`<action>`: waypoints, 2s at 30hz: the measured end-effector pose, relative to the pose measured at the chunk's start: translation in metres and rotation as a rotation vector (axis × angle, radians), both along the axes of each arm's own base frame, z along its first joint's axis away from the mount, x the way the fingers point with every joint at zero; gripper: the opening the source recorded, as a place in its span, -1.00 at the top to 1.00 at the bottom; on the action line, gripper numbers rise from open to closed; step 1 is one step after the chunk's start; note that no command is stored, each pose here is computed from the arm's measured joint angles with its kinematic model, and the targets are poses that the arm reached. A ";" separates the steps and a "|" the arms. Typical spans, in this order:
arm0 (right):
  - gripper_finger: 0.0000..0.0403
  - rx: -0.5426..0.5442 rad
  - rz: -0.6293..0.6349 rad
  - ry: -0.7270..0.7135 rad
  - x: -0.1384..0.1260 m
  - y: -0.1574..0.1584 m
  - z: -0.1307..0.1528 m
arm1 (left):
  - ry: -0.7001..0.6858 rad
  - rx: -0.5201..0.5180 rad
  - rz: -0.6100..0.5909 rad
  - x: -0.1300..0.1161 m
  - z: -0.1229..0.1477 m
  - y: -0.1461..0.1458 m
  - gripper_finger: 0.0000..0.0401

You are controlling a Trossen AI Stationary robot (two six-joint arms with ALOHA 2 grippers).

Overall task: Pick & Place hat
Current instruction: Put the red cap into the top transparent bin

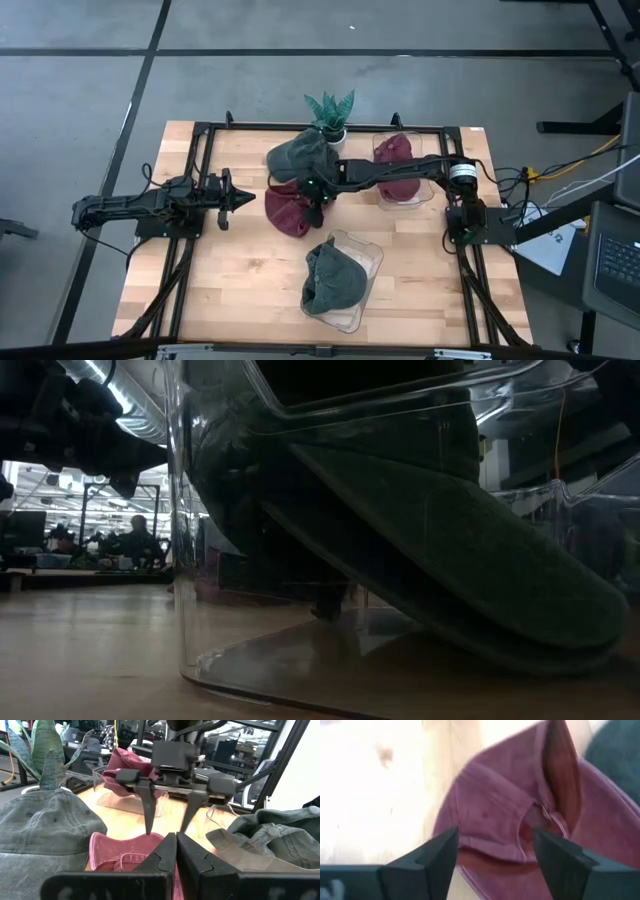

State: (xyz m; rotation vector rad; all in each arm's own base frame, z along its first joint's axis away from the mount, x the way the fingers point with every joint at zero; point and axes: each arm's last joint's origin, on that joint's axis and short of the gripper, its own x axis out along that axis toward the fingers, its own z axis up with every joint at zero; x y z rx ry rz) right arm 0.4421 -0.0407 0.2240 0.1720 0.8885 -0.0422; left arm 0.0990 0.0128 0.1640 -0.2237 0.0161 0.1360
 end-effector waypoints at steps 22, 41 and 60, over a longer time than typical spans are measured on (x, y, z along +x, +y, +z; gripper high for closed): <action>-0.44 -0.086 0.297 0.097 0.012 0.028 -0.050 | 0.000 0.000 0.001 0.000 0.000 0.000 0.95; 0.84 -0.121 0.275 0.124 0.014 0.022 -0.051 | 0.000 0.000 0.000 0.000 0.000 0.000 0.96; 0.90 0.383 0.383 -0.097 0.030 -0.007 0.051 | 0.000 0.000 0.000 0.000 0.000 0.000 0.97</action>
